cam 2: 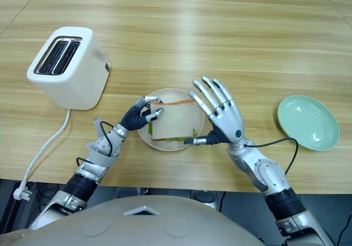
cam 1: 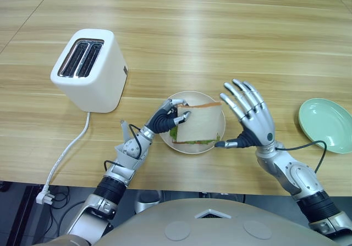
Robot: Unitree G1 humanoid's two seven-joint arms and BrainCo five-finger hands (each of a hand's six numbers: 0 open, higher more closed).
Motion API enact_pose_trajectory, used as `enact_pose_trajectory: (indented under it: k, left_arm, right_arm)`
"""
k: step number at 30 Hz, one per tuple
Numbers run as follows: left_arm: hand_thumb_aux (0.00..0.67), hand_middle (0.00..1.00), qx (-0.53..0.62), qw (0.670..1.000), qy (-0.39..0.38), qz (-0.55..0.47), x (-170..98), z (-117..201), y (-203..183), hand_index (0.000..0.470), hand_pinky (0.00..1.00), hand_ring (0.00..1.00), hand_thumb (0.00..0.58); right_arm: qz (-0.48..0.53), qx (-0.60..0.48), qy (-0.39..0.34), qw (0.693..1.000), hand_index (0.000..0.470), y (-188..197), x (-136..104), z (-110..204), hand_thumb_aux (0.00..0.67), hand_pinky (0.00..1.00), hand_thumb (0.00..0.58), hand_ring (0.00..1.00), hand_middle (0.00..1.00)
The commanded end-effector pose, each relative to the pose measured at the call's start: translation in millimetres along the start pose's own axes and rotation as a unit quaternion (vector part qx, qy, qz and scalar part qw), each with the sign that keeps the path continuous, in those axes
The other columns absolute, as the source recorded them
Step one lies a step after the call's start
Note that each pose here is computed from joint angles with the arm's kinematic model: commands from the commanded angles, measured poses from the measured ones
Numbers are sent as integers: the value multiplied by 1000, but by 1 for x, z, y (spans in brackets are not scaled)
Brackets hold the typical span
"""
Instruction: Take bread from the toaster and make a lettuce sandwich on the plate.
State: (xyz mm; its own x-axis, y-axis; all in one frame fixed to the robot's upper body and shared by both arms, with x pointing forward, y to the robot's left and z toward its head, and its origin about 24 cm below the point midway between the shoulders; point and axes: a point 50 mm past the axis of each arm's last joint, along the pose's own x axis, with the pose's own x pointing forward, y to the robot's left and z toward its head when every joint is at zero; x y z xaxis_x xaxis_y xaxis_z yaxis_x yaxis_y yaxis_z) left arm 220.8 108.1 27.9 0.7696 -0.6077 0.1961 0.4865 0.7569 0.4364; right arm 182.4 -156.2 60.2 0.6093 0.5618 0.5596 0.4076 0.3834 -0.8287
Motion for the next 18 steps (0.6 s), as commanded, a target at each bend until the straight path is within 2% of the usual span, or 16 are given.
enact_pose_trajectory:
  k: [1, 6, 13, 18]
  left_arm:
    - [670, 1000, 4, 999, 34, -19, -2, -15, -1, 460, 1000, 1000, 580]
    - [670, 1000, -1, 999, 35, -16, 7, -21, 4, 460, 1000, 1000, 580]
    - [670, 1000, -2, 997, 79, -1, 11, -42, 9, 460, 1000, 1000, 580]
    - [670, 1000, -20, 994, 103, -2, 11, -52, 7, 460, 1000, 1000, 580]
  right_arm:
    - [41, 19, -33, 998, 0, 8, -2, 11, 0, 0, 0, 0, 0]
    - [85, 39, -37, 995, 0, 23, -13, 17, 0, 0, 0, 0, 0]
    - [155, 77, -40, 984, 0, 44, -26, 27, 0, 0, 0, 0, 0]
    - [264, 98, -36, 959, 0, 70, -38, 30, 0, 0, 0, 0, 0]
